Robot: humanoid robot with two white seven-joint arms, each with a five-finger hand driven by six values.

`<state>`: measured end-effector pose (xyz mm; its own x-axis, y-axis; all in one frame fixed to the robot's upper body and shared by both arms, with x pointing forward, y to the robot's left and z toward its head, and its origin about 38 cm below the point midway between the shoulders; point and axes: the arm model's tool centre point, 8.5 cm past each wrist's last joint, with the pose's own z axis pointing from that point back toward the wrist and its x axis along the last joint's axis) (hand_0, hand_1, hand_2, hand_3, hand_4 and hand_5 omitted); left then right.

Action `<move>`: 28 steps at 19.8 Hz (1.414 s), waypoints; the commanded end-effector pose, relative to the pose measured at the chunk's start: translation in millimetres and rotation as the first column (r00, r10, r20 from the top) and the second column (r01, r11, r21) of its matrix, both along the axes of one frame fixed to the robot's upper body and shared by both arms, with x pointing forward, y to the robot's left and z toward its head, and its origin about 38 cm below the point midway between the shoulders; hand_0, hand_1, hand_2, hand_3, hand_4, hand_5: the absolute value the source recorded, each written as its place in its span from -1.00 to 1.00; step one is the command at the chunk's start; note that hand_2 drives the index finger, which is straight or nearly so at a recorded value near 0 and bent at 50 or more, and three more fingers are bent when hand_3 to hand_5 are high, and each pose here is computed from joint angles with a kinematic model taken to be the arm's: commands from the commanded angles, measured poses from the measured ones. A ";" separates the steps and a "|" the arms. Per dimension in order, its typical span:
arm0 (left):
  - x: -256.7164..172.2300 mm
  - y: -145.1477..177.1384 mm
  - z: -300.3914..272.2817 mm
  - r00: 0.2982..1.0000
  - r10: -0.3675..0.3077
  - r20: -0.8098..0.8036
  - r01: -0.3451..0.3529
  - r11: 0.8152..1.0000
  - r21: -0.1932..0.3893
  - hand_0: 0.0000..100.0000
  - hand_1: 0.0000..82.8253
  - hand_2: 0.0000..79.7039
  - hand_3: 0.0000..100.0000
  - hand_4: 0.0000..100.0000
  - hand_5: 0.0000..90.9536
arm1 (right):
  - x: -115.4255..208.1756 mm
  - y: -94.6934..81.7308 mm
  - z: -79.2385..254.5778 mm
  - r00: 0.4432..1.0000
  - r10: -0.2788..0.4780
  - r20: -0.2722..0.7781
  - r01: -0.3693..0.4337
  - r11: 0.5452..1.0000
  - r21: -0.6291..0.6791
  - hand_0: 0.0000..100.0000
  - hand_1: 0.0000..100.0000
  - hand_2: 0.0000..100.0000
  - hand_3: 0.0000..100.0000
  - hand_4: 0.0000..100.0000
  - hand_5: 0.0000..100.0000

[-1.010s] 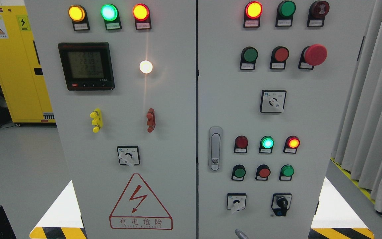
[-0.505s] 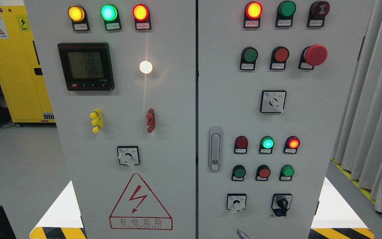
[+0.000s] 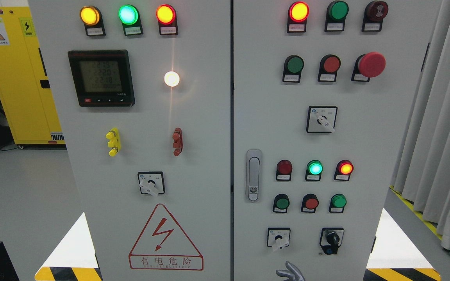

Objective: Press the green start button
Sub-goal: 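Raise the right hand toward the green button in the lowest button row, then press the green push button with the right hand's fingertip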

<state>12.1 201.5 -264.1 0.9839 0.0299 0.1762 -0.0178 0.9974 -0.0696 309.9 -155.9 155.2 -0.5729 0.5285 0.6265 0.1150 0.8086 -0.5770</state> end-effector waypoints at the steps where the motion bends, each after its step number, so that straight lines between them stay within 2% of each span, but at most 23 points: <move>1: -0.1 0.0 0.0 1.000 0.000 -0.001 0.000 1.000 0.000 -0.76 0.34 -1.00 -1.00 -1.00 -1.00 | 29.9 -34.0 34.2 0.967 -0.162 0.198 0.226 0.904 -0.362 0.32 0.80 -1.00 0.78 0.99 1.00; 8: -0.1 0.0 0.0 1.000 0.000 -0.001 0.000 1.000 0.000 -0.76 0.34 -1.00 -1.00 -1.00 -1.00 | 53.8 -30.2 53.5 0.951 -0.172 0.256 0.278 0.839 -0.468 0.31 0.85 -1.00 0.91 1.00 1.00; 9: 0.4 0.0 0.0 1.000 0.000 0.001 0.000 1.000 0.000 -0.76 0.34 -1.00 -1.00 -1.00 -1.00 | 57.7 -30.0 55.0 0.953 -0.169 0.252 0.275 0.834 -0.478 0.36 0.87 -1.00 0.91 1.00 1.00; 13: -0.1 0.0 0.0 1.000 0.000 -0.001 0.000 1.000 0.000 -0.76 0.34 -1.00 -1.00 -1.00 -1.00 | 71.9 -29.4 57.5 0.956 -0.165 0.243 0.268 0.829 -0.491 0.55 0.93 -1.00 0.91 1.00 1.00; 28: 0.4 0.0 0.0 1.000 0.000 0.001 0.000 1.000 0.000 -0.76 0.34 -1.00 -1.00 -1.00 -1.00 | 94.9 -32.5 56.4 0.961 -0.185 0.204 0.265 0.823 -0.502 0.69 0.95 -1.00 0.87 1.00 1.00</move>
<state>12.1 201.5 -264.1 0.9839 0.0299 0.1761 -0.0178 0.9974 -0.0697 394.3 -178.5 219.6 -0.4856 0.8635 0.1365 0.3859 0.3518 -0.8529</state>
